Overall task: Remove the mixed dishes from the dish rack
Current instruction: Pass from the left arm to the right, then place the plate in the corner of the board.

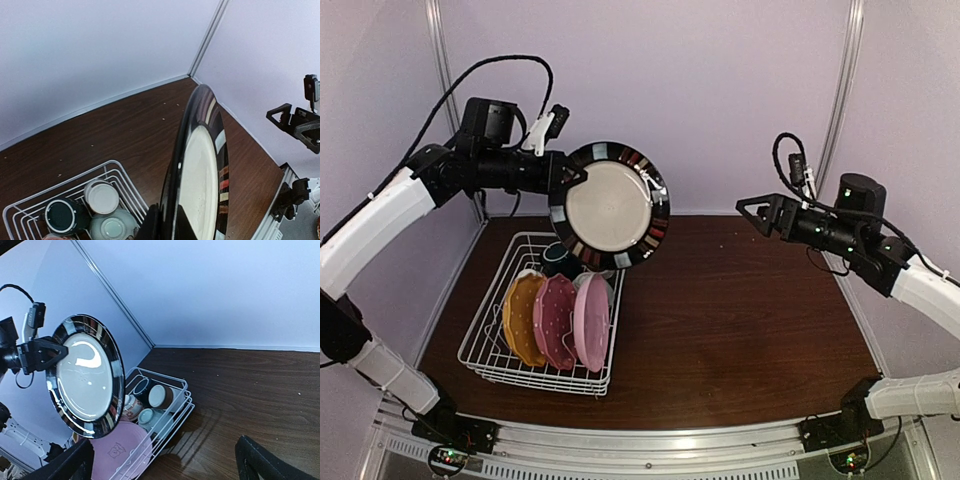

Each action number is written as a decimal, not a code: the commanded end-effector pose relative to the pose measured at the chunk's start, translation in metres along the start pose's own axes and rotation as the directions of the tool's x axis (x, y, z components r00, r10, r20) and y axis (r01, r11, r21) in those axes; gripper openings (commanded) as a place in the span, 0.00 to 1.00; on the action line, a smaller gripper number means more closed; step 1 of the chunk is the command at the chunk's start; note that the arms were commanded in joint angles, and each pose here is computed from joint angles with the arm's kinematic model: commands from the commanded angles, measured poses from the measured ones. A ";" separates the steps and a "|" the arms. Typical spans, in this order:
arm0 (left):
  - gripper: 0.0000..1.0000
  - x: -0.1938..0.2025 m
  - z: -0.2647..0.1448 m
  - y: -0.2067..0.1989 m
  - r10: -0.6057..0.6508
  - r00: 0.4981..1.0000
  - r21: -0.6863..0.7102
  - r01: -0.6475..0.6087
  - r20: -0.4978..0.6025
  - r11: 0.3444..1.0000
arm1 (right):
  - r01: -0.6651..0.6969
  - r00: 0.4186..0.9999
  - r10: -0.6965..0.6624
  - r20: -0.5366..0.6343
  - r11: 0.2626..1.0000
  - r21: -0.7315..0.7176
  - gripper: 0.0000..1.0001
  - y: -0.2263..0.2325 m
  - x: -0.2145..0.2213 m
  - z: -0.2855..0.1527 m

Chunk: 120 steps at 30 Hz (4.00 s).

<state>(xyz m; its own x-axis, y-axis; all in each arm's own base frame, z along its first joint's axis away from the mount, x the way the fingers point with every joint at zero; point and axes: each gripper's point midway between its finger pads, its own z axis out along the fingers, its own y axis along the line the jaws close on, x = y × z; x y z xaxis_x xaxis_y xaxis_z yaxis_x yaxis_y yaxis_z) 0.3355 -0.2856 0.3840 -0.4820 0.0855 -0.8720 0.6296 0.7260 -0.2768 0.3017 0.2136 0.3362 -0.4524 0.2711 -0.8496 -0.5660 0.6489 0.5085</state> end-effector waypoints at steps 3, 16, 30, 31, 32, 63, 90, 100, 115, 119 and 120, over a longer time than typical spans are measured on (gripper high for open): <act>0.00 -0.060 -0.011 -0.064 -0.026 0.971 0.300 -0.049 0.239 0.953 | -0.064 0.998 0.061 -0.026 0.983 -0.172 1.00 0.036 0.008 0.012; 0.00 -0.055 -0.001 -0.079 -0.082 0.971 0.401 -0.016 0.226 0.916 | -0.156 0.984 0.124 -0.128 0.945 -0.288 0.81 0.074 0.038 0.046; 0.00 -0.049 0.012 -0.077 -0.127 0.967 0.427 0.021 0.222 0.904 | -0.256 0.965 0.214 -0.150 0.891 -0.374 0.29 0.095 0.044 0.058; 0.00 -0.049 0.013 -0.076 -0.127 0.967 0.423 0.022 0.222 0.906 | -0.258 0.965 0.216 -0.150 0.891 -0.374 0.25 0.095 0.044 0.058; 0.00 -0.049 0.013 -0.076 -0.127 0.966 0.420 0.022 0.224 0.907 | -0.265 0.963 0.224 -0.150 0.889 -0.374 0.21 0.095 0.044 0.057; 0.97 -0.045 0.003 0.008 -0.088 0.970 -0.013 0.093 0.229 0.996 | -0.456 0.882 0.461 0.099 0.888 -0.069 0.00 -0.069 0.003 0.014; 0.97 -0.007 -0.012 0.048 -0.034 0.989 -0.244 0.070 0.147 0.967 | -0.640 0.765 0.638 0.082 0.769 -0.013 0.00 -0.224 0.032 0.109; 0.97 -0.002 -0.010 0.055 -0.013 0.992 -0.283 0.049 0.127 0.958 | -0.664 0.747 0.660 0.077 0.746 0.048 0.00 -0.255 0.057 0.126; 0.97 -0.001 0.000 0.059 -0.008 0.995 -0.297 0.038 0.100 0.954 | -0.682 0.730 0.681 0.057 0.722 0.119 0.03 -0.273 0.088 0.128; 0.97 0.000 -0.001 0.060 -0.009 0.995 -0.302 0.038 0.097 0.953 | -0.687 0.725 0.687 0.055 0.714 0.138 0.03 -0.277 0.094 0.128; 0.98 0.000 -0.001 0.059 -0.010 0.995 -0.302 0.039 0.098 0.953 | -0.688 0.723 0.689 0.055 0.711 0.141 0.04 -0.278 0.095 0.128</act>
<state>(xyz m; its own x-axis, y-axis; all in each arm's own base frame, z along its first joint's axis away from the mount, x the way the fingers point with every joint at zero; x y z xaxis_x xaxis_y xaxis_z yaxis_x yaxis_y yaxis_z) 0.3686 -0.2449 0.3597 -0.4473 0.0135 -0.8943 0.4059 0.8940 -0.1896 0.4830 0.1484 0.0494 -0.7098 0.6870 -0.1559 0.1784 0.3893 0.9037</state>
